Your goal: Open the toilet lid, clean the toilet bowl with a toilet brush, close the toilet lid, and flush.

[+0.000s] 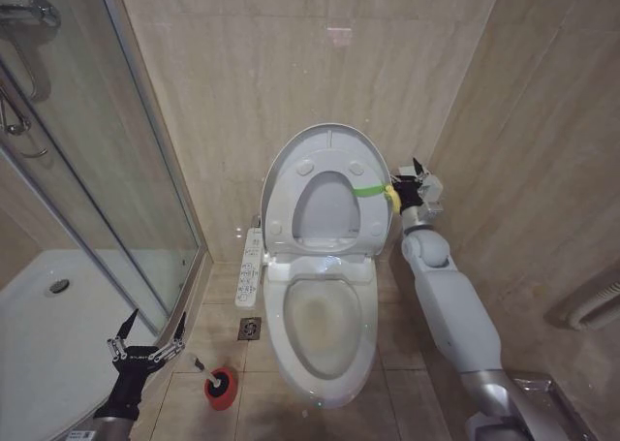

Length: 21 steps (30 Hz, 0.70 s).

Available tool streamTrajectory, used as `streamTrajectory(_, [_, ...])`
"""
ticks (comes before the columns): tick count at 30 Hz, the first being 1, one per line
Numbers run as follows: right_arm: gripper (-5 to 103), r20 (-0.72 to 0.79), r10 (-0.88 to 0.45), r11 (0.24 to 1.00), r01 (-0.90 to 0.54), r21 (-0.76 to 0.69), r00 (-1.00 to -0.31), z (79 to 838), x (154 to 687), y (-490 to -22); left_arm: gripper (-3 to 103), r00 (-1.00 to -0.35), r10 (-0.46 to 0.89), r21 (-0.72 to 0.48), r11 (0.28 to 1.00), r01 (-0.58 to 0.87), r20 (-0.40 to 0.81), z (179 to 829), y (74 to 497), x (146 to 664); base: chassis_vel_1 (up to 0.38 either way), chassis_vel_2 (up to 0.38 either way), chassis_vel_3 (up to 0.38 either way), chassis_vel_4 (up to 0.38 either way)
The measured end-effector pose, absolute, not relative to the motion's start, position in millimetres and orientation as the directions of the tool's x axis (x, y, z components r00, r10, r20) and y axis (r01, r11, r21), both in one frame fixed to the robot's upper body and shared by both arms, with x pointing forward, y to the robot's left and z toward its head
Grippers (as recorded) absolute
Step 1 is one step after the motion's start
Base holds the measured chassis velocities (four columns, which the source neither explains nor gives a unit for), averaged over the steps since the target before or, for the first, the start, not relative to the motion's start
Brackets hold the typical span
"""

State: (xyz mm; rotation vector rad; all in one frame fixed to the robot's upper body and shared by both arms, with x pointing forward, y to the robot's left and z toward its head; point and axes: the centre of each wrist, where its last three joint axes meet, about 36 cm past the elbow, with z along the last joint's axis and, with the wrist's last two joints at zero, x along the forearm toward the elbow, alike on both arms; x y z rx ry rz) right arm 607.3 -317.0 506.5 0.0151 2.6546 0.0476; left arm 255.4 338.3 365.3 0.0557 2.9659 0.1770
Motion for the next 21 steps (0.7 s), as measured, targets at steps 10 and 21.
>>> streamTrajectory(10, [100,-0.479,0.012,1.0,0.0,0.025,-0.878,509,568,-331,100,-0.985,0.047,0.121,0.992,0.027,-0.167,365,338,255,0.0,0.0,0.0,0.0])
streamTrajectory(21, [100,-0.43,0.002,1.0,-0.011,0.028,-0.903,475,529,-328,100,-0.985,0.047,0.121,0.992,0.027,-0.167,365,338,255,0.0,0.0,0.0,0.0])
